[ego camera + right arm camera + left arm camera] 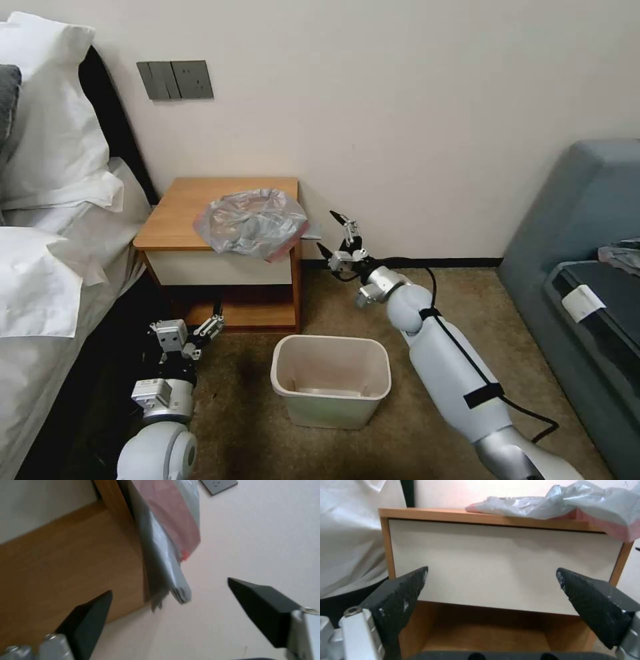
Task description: Pick up the garbage bag from the table and place it over the trash can.
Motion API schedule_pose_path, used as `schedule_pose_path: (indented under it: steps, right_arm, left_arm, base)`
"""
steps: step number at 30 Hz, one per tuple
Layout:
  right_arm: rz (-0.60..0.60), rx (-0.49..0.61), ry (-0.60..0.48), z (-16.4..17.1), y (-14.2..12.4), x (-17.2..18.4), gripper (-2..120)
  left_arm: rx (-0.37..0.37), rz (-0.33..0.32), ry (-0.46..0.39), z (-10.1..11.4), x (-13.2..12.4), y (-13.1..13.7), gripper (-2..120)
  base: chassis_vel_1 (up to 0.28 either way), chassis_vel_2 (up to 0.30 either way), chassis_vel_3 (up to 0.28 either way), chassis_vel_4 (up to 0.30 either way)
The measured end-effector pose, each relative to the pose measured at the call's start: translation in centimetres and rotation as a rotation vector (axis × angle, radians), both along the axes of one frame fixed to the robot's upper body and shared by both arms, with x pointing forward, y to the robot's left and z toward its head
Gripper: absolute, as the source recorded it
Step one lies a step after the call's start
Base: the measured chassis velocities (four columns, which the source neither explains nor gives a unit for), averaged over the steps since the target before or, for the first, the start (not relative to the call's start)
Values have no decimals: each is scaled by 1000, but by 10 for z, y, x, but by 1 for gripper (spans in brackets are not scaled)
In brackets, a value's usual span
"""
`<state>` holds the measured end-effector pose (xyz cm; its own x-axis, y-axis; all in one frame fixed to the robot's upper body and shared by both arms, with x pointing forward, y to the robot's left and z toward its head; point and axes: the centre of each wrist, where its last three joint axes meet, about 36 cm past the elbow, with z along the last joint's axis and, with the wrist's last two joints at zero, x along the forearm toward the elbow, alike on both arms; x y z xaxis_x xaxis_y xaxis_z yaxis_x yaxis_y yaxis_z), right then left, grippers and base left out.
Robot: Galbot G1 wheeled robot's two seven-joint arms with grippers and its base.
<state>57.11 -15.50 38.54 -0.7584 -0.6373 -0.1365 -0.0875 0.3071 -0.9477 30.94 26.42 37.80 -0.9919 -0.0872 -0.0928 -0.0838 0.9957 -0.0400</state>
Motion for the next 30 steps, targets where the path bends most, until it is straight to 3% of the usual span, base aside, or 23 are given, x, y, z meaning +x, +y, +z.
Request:
schedule_pose_path:
  steps: [23, 30]
  right_arm:
    - [22, 26, 9, 3, 15, -10, 2]
    - [18, 54, 27, 2, 14, -19, 0]
  left_arm:
    - [5, 14, -6, 3, -2, 2, 100]
    - [6, 18, -7, 3, -2, 3, 100]
  base:
    - [0, 0, 0, 0]
    - [0, 0, 0, 0]
